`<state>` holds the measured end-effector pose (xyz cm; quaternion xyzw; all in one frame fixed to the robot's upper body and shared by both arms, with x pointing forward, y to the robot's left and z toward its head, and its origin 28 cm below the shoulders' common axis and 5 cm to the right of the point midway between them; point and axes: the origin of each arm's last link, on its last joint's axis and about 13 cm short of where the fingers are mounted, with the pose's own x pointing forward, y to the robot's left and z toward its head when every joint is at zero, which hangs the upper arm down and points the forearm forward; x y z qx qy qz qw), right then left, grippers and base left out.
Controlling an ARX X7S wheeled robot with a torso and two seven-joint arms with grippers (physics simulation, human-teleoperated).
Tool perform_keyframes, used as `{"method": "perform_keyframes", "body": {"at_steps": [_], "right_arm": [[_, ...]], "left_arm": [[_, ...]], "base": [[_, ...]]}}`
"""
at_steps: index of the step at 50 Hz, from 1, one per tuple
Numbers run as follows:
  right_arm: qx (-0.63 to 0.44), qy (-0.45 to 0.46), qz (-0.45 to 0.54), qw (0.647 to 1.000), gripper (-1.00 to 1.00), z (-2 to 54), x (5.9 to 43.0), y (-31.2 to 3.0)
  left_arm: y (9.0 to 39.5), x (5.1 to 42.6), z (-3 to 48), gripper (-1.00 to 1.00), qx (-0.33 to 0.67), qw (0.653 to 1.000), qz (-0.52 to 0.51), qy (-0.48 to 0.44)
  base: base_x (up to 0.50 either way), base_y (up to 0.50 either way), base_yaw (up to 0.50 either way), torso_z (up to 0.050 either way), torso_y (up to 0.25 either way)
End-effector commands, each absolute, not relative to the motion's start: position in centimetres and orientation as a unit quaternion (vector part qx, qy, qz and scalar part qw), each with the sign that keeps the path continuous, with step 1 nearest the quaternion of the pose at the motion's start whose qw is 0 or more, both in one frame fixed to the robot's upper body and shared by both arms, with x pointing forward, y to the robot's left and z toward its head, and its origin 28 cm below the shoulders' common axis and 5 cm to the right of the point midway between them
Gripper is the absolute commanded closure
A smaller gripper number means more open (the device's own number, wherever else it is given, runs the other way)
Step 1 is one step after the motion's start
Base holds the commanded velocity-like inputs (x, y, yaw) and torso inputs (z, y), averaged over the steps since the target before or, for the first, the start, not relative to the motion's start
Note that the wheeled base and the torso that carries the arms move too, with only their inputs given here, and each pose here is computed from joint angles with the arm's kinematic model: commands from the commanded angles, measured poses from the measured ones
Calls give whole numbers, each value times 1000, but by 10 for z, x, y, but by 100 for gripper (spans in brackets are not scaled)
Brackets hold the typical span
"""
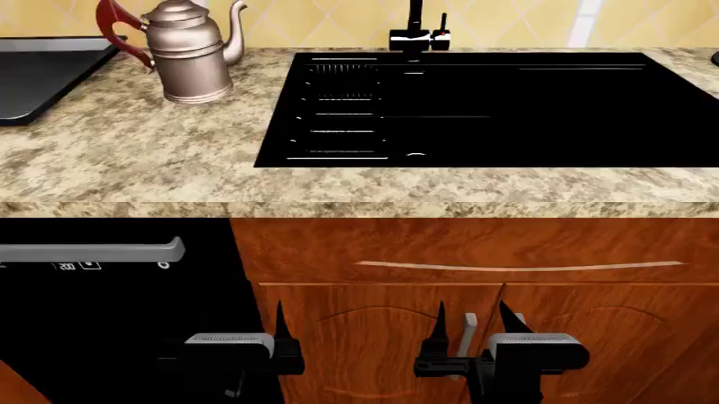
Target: Pick the kettle from the counter and place it on the tray. Then pick the mug from the cabinet and place it on the tray. Then close the cabinet doors.
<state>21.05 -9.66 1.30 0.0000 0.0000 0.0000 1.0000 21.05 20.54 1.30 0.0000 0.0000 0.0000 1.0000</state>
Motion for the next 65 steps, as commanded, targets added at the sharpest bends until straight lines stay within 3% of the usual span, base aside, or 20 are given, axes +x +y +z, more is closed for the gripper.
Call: {"method": "perform_keyframes", "body": {"at_steps": [1,11,25,32,42,48,56,65], "right_arm": [[-1,0,-1,1000,-100,13,211,-96],[-8,-2,-4,1000,-100,12,211,-97],[-9,-8,-6,1000,-100,16,210,-97],[-11,-17,-8,1000,-100,20,208,-98],[-10,-29,-8,1000,-100,28,206,-98],[-10,-36,-7,999,-100,33,205,-98],[-8,-44,-11,999,-100,41,204,-100],[-6,-52,-13,999,-100,49,204,-102]], "left_arm": [[205,211,13,-100,-2,1000,2,0],[206,214,12,-100,-18,1000,-3,0],[207,217,17,-100,-22,1000,-6,0],[208,224,44,-100,-2,999,0,-47],[211,252,197,-100,26,978,-16,-207],[207,268,321,-100,49,961,-16,-273],[195,282,475,-100,50,948,-6,-315],[190,283,594,-100,58,938,60,-335]], "base": [[0,0,0,0,0],[0,0,0,5,0],[0,0,0,50,11],[0,0,0,50,11],[0,0,0,50,11],[0,0,0,50,10],[0,0,0,50,11],[0,0,0,50,11]]}}
